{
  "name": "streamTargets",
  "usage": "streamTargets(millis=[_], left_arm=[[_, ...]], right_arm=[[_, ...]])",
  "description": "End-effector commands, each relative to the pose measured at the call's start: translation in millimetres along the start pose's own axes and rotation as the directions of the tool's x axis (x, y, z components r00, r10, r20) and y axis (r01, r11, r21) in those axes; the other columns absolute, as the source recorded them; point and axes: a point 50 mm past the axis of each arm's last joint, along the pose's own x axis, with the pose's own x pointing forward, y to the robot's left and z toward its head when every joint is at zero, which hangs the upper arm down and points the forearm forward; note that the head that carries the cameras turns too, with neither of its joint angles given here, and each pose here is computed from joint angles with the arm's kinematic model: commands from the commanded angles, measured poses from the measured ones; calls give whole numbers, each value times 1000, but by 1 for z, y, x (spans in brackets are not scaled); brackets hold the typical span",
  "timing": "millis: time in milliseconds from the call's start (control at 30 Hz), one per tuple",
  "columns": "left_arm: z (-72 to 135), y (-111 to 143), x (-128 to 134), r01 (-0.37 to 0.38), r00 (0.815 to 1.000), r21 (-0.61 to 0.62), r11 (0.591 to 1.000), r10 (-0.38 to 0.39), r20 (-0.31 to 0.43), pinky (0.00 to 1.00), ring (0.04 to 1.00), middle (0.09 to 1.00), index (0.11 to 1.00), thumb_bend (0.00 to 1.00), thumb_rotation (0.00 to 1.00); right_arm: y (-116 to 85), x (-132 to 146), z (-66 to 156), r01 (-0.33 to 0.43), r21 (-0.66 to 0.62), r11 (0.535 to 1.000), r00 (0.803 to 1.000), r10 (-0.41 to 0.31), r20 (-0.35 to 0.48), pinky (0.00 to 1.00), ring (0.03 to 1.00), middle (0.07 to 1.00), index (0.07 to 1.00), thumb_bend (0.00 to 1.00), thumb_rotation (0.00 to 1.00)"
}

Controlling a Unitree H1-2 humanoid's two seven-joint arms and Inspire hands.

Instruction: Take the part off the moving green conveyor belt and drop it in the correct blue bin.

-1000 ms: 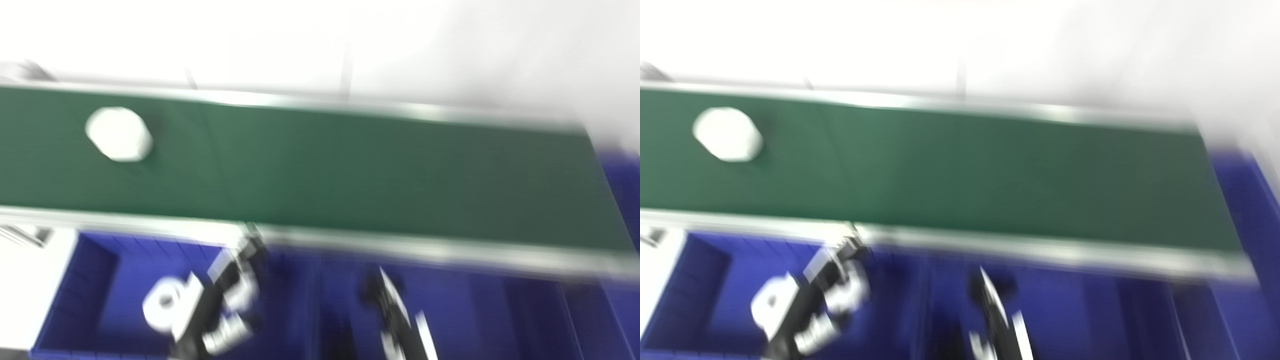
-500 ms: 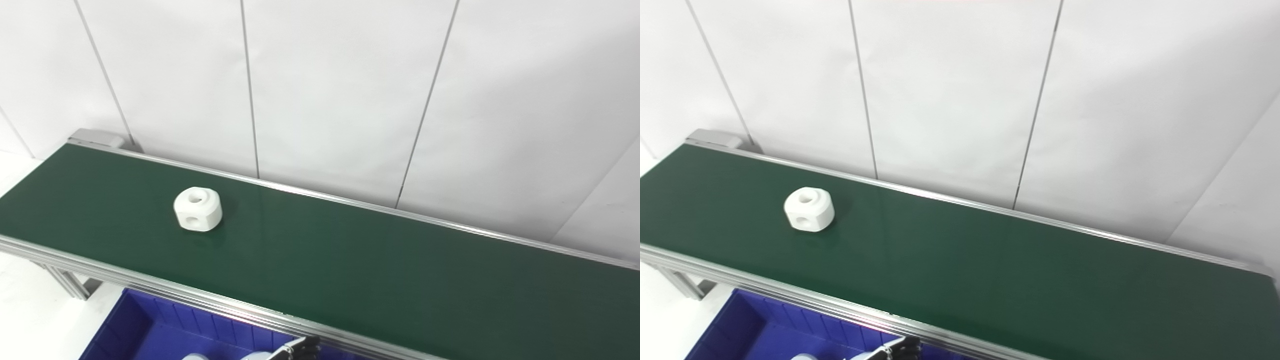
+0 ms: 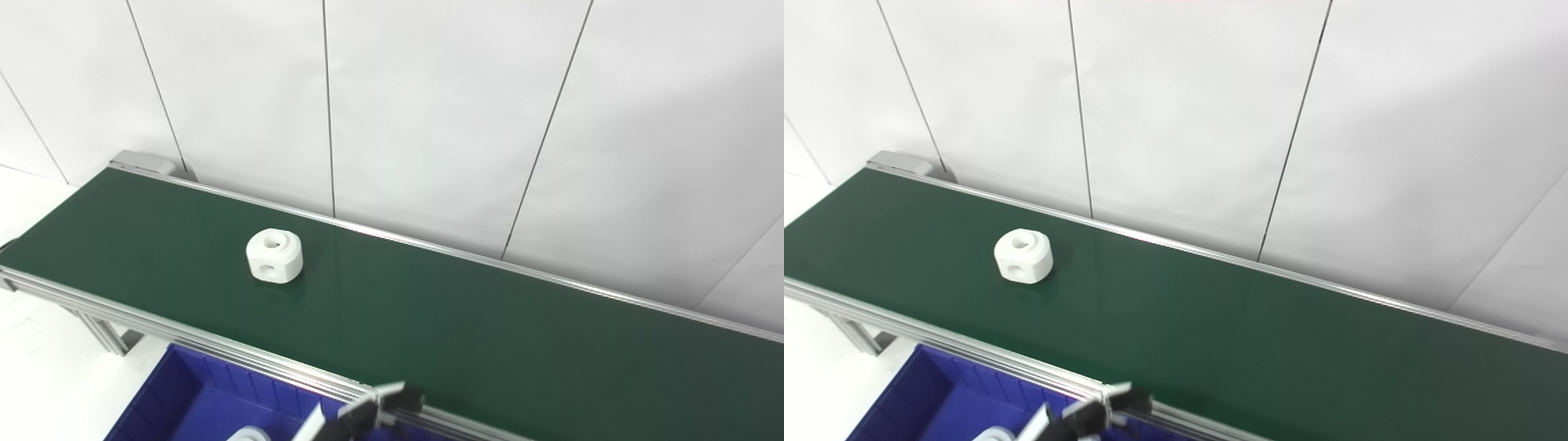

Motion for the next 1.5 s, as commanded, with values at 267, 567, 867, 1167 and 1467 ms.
streamTargets(millis=[267, 567, 867, 1167, 1467], left_arm=[[29, 100, 98, 1, 989, 469, 883, -70, 129, 627, 733, 773, 820, 953, 377], [21, 169, 147, 38, 996, 785, 619, -85, 20, 647, 796, 859, 863, 896, 350], [-7, 213, 209, 174, 979, 924, 341, -165, -123, 715, 836, 849, 868, 978, 278], [-40, 221, 242, 322, 943, 916, 238, -169, -287, 701, 825, 835, 854, 1000, 230], [-66, 207, 252, 446, 884, 890, 94, -200, -422, 852, 871, 855, 851, 970, 280]], right_arm=[[4, 8, 8, -7, 19, 1000, 1000, 7, 29, 1000, 961, 942, 997, 973, 1000], [7, 9, 9, -9, 22, 1000, 1000, 9, 15, 1000, 962, 930, 984, 935, 1000], [9, 10, 10, -12, 7, 1000, 1000, 12, 8, 1000, 940, 907, 959, 912, 1000], [12, 8, 13, -20, 7, 1000, 1000, 20, 5, 1000, 944, 901, 950, 895, 1000], [17, 5, 18, -35, 7, 999, 999, 35, 5, 1000, 945, 898, 940, 913, 1000]])
